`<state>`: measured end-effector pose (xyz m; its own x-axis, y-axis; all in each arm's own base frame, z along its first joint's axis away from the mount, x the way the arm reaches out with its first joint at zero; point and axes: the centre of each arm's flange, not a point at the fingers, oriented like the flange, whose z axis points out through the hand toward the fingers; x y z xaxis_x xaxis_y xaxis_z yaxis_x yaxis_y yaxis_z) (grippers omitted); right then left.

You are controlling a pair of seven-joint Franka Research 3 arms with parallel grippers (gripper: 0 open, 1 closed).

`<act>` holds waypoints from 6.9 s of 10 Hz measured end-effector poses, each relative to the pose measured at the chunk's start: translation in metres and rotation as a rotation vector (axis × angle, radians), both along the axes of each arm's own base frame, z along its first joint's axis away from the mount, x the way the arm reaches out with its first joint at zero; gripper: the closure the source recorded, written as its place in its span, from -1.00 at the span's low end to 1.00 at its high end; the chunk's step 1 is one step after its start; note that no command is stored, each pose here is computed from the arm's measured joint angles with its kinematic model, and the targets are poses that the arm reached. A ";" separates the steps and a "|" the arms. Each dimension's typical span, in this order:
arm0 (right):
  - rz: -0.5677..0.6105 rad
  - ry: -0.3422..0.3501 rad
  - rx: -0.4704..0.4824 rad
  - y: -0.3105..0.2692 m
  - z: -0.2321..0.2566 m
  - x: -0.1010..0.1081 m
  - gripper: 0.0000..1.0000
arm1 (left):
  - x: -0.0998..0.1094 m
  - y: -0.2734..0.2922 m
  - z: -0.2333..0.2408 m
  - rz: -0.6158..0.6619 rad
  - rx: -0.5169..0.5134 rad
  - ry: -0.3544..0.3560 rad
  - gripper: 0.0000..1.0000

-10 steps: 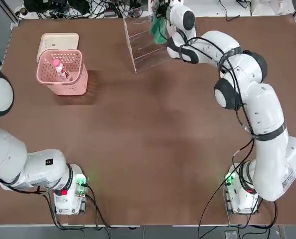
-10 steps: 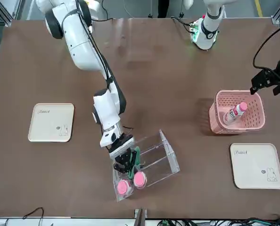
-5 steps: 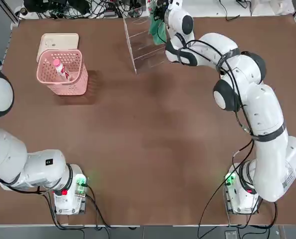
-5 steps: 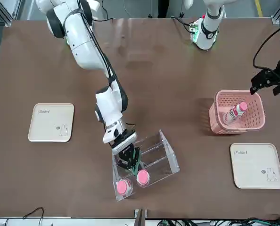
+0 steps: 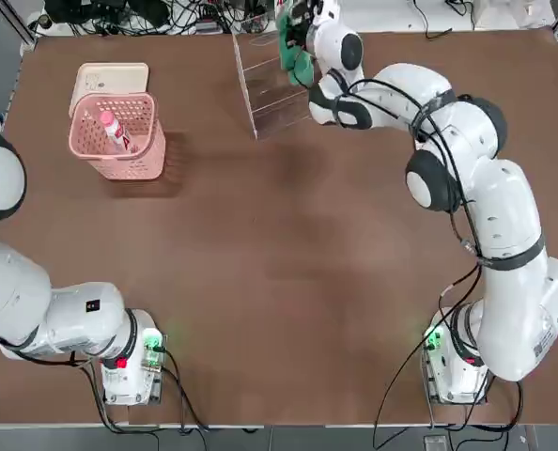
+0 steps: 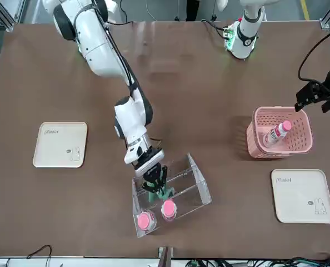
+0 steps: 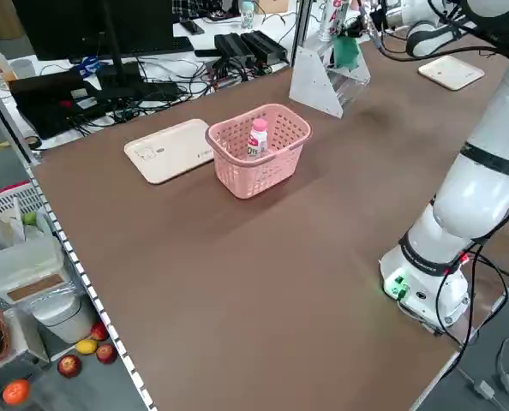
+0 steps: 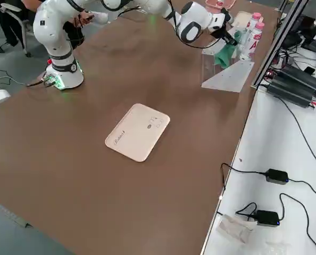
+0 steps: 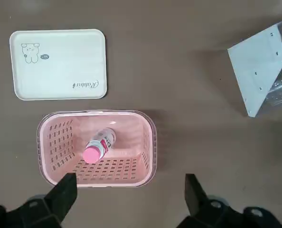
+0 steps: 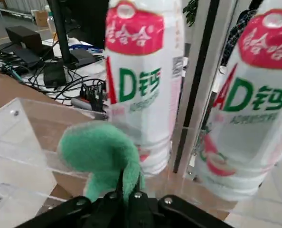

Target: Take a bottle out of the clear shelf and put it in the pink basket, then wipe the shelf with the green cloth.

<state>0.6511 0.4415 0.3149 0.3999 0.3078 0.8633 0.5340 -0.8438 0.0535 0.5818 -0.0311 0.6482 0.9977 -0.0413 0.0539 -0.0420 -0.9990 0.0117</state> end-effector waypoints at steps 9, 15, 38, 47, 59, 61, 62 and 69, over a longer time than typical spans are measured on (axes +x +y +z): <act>0.000 0.008 -0.107 -0.051 0.003 -0.001 0.96 | -0.001 -0.011 0.001 -0.021 -0.002 -0.001 -1.00; 0.023 0.022 -0.086 -0.037 0.004 -0.019 0.96 | -0.001 -0.011 0.001 -0.021 -0.002 -0.002 -1.00; 0.011 -0.025 -0.159 -0.071 -0.001 0.014 0.96 | -0.001 -0.012 0.001 -0.022 -0.002 -0.002 -1.00; -0.044 0.126 0.048 -0.031 0.066 -0.045 0.96 | -0.001 -0.012 0.002 -0.022 -0.002 -0.003 -1.00; 0.216 0.050 -0.126 -0.101 -0.025 -0.084 0.96 | -0.005 -0.038 0.003 -0.058 -0.007 -0.006 -1.00; 0.232 0.045 -0.123 -0.089 -0.038 -0.077 0.96 | -0.006 -0.042 0.003 -0.062 -0.007 0.002 -1.00; 0.239 0.031 -0.118 -0.082 -0.035 -0.075 0.96 | -0.008 -0.040 0.003 -0.059 -0.005 0.014 -1.00; 0.231 -0.014 -0.106 -0.053 -0.049 -0.048 0.96 | -0.007 -0.029 0.002 -0.044 -0.004 0.021 -1.00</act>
<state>0.6032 0.3882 0.2656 0.2968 0.4786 0.8264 0.7109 -0.6886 0.1434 0.5745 -0.0605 0.6501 0.9959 -0.0847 0.0331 -0.0853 -0.9962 0.0167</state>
